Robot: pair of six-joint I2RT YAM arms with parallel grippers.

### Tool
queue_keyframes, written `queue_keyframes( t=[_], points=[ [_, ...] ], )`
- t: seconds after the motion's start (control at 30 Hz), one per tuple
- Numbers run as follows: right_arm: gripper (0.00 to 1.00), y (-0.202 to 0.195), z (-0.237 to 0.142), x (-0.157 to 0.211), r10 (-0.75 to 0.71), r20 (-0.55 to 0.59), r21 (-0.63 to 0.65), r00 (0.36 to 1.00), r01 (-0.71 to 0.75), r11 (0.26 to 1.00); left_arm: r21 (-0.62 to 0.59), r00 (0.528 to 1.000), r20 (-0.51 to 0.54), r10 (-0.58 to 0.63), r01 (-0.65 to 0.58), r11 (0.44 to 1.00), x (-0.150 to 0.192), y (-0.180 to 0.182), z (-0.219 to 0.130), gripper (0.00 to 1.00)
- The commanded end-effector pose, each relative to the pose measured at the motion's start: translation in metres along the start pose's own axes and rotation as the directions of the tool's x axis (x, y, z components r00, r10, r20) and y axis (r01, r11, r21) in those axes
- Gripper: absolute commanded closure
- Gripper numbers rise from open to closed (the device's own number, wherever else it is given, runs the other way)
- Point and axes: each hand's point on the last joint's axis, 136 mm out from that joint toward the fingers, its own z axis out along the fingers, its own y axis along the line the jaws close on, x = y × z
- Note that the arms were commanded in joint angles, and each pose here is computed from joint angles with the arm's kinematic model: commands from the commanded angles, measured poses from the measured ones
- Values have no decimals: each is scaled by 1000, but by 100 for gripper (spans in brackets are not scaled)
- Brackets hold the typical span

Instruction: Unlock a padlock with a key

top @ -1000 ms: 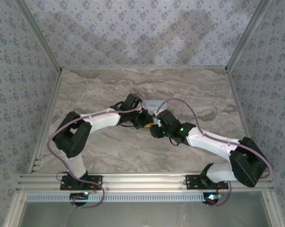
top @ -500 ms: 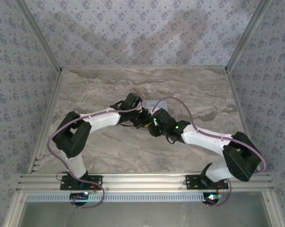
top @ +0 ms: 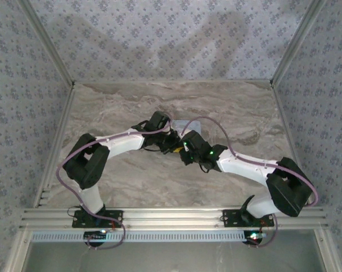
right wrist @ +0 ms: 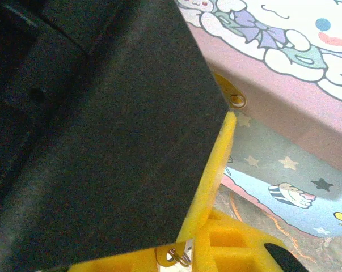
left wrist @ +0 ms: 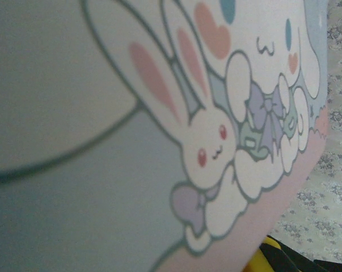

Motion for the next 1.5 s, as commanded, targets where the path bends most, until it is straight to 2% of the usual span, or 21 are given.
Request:
queue_keyframes(
  t=[0.0, 0.17, 0.2, 0.23, 0.27, 0.3, 0.33, 0.53, 0.77, 0.9, 1.0, 1.33, 1.47],
  points=[
    [100, 5, -2, -15, 0, 39, -20, 999, 0, 1000, 46, 998, -13, 55, -55, 997, -1, -20, -4, 100],
    [100, 7, -2, -14, 27, 43, -53, 999, -25, 998, 43, 998, -14, 54, -54, 998, -1, -18, -4, 100],
    [93, 5, -2, -13, 29, 38, -48, 999, -28, 998, 45, 998, -12, 55, -54, 998, -2, -19, -5, 100],
    [77, 4, -2, -12, 34, 39, -39, 999, -33, 999, 45, 998, -12, 56, -55, 997, -2, -20, -5, 100],
    [66, 4, -3, -11, 35, 42, -37, 998, -34, 999, 43, 998, -12, 54, -54, 998, -2, -19, -5, 100],
    [59, 2, -5, -11, 44, 54, -33, 998, -42, 999, 43, 998, -13, 53, -53, 998, -2, -18, -5, 100],
    [57, 1, -8, -12, 49, 66, -32, 997, -47, 998, 44, 998, -13, 53, -53, 998, -2, -19, -5, 100],
    [56, -6, -21, -10, 72, 120, -29, 990, -69, 997, 48, 999, -12, 47, -46, 998, -3, -18, -6, 100],
    [57, -8, -19, -10, 78, 161, -31, 984, -74, 997, 64, 999, -14, 34, -33, 997, -5, -19, -6, 100],
    [59, -8, -14, -11, 69, 157, -24, 985, -66, 998, 71, 999, -14, 34, -33, 997, -5, -21, -7, 100],
    [63, -6, -13, -14, 71, 169, -30, 983, -66, 997, 71, 999, -15, 31, -30, 997, -5, -21, -7, 100],
    [60, 0, -7, -10, 60, 150, -41, 987, -54, 998, 72, 999, -14, 32, -31, 997, -6, -22, -9, 100],
    [72, -1, -7, -13, 57, 156, -31, 986, -53, 998, 73, 999, -16, 30, -29, 997, -6, -22, -9, 100]
  ],
)
